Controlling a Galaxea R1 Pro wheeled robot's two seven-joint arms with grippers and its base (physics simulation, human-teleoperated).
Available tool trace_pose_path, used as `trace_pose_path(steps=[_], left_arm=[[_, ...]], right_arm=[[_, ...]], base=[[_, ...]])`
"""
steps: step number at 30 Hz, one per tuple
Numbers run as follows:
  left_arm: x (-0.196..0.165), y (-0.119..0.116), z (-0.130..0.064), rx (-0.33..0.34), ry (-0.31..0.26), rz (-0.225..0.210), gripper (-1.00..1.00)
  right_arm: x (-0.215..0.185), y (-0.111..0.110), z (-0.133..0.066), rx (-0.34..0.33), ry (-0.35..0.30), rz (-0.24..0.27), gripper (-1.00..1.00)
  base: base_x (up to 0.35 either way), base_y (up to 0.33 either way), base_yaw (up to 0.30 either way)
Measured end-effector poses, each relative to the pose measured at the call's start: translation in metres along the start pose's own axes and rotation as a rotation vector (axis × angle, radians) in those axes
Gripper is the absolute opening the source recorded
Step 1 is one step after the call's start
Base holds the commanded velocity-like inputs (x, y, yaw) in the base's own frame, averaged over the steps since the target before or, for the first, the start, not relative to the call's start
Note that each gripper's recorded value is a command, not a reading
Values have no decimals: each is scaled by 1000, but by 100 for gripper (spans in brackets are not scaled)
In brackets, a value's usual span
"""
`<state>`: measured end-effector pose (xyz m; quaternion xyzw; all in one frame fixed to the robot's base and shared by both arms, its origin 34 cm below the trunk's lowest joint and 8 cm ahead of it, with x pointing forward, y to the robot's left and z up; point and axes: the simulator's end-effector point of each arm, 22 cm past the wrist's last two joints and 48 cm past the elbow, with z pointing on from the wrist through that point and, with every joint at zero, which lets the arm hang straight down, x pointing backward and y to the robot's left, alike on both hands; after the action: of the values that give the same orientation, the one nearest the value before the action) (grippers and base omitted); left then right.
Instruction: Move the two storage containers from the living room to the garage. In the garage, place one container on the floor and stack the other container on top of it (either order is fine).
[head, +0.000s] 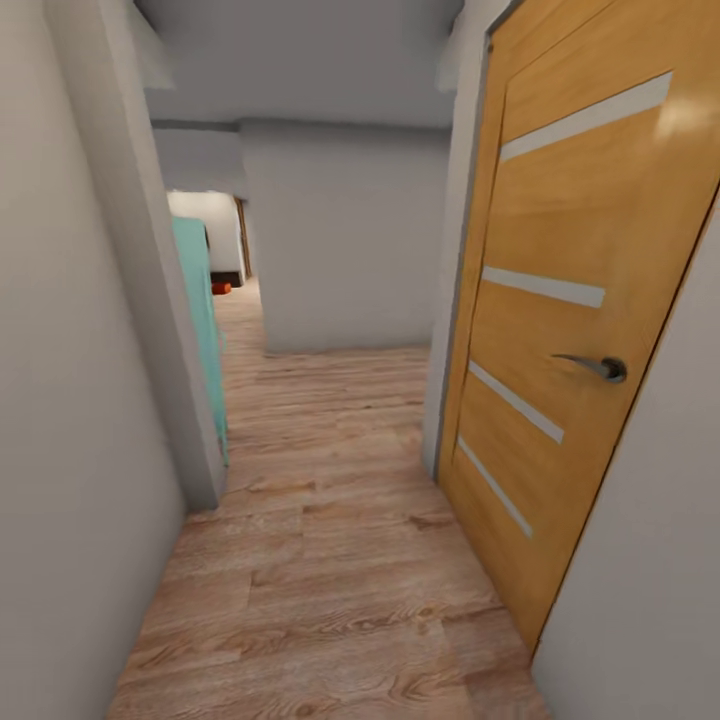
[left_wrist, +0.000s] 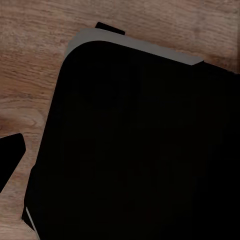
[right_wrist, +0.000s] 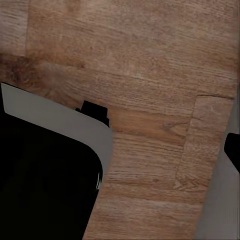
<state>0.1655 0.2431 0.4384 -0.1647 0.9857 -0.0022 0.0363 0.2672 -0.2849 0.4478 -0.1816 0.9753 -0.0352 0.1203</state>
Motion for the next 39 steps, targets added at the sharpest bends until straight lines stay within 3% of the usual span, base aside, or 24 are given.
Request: trace_pose_path(steps=[11, 25, 39], left_arm=[[0, 1, 0, -1, 0, 0, 100], [0, 1, 0, -1, 1, 0, 100], [0, 2, 0, -3, 2, -3, 100]], right_arm=[[-1, 5, 0, -7, -1, 1, 100], [-1, 1, 0, -1, 0, 6, 100], [-3, 8, 0, -9, -2, 20, 100]], base=[[321, 0, 41], [321, 0, 235], [321, 0, 20]])
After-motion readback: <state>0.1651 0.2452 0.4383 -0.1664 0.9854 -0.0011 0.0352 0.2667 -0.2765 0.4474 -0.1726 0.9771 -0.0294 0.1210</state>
